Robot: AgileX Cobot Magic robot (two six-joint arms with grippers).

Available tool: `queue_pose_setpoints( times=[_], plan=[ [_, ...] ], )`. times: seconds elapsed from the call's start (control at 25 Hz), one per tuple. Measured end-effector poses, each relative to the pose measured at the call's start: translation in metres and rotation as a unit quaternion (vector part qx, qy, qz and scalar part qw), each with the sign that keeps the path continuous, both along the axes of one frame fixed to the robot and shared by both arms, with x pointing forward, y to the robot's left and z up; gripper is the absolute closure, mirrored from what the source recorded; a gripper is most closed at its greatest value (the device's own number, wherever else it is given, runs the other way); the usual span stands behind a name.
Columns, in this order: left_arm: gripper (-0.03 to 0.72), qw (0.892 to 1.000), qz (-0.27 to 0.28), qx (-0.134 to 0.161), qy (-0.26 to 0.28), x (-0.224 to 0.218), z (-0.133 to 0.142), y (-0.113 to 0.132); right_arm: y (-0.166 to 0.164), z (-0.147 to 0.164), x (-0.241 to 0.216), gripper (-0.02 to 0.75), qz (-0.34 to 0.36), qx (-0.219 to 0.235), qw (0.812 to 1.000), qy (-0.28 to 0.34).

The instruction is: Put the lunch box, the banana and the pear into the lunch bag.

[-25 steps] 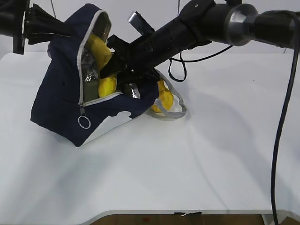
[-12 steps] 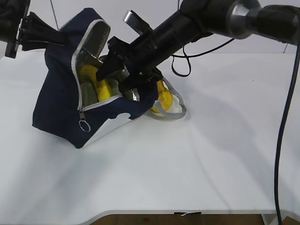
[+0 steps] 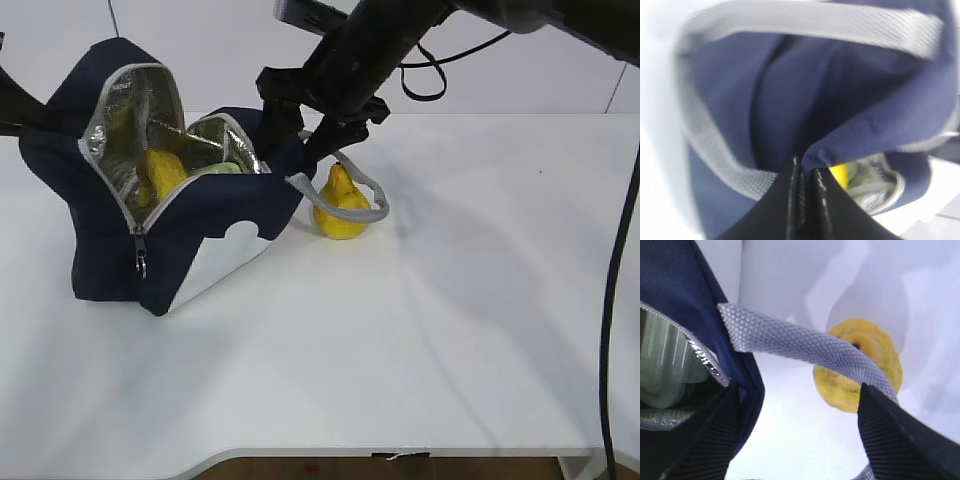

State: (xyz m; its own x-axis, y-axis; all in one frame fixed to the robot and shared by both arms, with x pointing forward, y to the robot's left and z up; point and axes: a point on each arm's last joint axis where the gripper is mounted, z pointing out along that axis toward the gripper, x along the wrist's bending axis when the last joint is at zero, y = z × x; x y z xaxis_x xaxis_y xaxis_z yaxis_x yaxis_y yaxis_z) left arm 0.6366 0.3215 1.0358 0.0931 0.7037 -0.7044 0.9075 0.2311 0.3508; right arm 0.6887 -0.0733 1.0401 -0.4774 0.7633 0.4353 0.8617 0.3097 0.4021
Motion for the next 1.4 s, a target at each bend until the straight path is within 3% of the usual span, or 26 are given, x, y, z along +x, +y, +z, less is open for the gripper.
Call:
queue_pose_setpoints(
  times=[0.24, 0.6, 0.76, 0.88, 1.12, 1.4],
  plan=[
    [0.673, 0.999, 0.009, 0.037, 0.016, -0.004, -0.005, 0.016, -0.018, -0.008, 0.007, 0.169, -0.054, -0.105, 0.993, -0.014],
    [0.673, 0.994, 0.016, 0.101, 0.039, -0.006, -0.014, 0.026, -0.017, 0.004, 0.003, 0.169, -0.067, -0.084, 0.994, -0.01],
    [0.673, 0.993, 0.018, 0.106, 0.042, -0.006, -0.014, 0.026, -0.021, 0.032, -0.006, 0.169, -0.069, -0.07, 0.995, -0.034],
    [0.673, 0.993, 0.015, 0.108, 0.044, -0.007, -0.015, 0.026, -0.027, 0.05, -0.011, 0.171, -0.074, -0.084, 0.992, -0.061],
    [0.673, 0.99, 0.022, 0.118, 0.072, -0.012, -0.017, 0.038, -0.043, 0.051, -0.006, 0.174, -0.089, -0.162, 0.978, -0.1],
    [0.673, 0.987, 0.038, 0.124, 0.099, -0.018, -0.019, 0.052, -0.048, 0.048, -0.003, 0.173, -0.094, -0.193, 0.971, -0.11]
  ],
)
